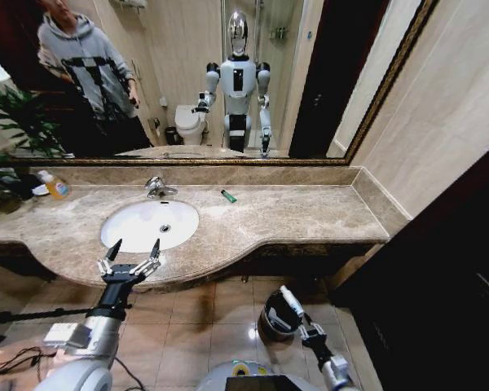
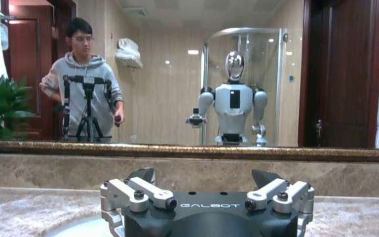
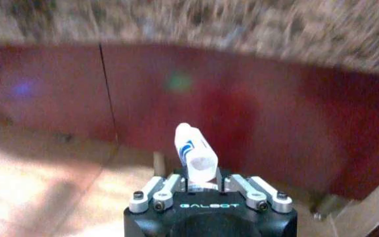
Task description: Pick up the trash from the sink and place it in the trash bin.
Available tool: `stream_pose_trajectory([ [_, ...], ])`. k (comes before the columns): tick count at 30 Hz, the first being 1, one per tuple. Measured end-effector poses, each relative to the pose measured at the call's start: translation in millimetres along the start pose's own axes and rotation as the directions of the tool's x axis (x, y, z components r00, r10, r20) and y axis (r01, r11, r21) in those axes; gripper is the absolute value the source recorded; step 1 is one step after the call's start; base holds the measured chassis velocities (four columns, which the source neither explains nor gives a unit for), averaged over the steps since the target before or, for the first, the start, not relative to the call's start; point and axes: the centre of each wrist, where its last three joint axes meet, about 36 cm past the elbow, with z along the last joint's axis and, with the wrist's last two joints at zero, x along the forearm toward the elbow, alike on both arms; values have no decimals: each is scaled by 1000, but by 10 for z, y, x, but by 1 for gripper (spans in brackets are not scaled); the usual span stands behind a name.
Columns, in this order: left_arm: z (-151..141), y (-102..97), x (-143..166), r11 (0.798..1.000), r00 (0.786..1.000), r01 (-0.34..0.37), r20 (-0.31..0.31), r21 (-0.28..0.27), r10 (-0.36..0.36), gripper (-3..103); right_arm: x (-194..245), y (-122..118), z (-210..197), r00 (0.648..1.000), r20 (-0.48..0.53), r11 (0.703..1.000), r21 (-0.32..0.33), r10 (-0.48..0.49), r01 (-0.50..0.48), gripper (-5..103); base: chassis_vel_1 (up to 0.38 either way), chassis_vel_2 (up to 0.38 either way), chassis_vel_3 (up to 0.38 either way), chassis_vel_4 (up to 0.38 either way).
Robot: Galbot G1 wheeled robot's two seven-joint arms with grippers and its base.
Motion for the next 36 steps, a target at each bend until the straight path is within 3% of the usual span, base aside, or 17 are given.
stream_pose_trajectory([
  [14, 0, 0, 0, 1000, 1000, 0, 0, 0, 0, 100, -521, -97, 474, 984, -176, 999, 46, -19, 27, 25, 0, 0, 0, 0],
  [28, 0, 0, 0, 1000, 1000, 0, 0, 0, 0, 100, -682, -200, 575, 982, -190, 998, 66, -4, 17, 23, 0, 0, 0, 0],
  [36, 0, 0, 0, 1000, 1000, 0, 0, 0, 0, 100, -653, -258, 556, 982, -188, 997, 74, 0, 14, 55, 0, 0, 0, 0],
])
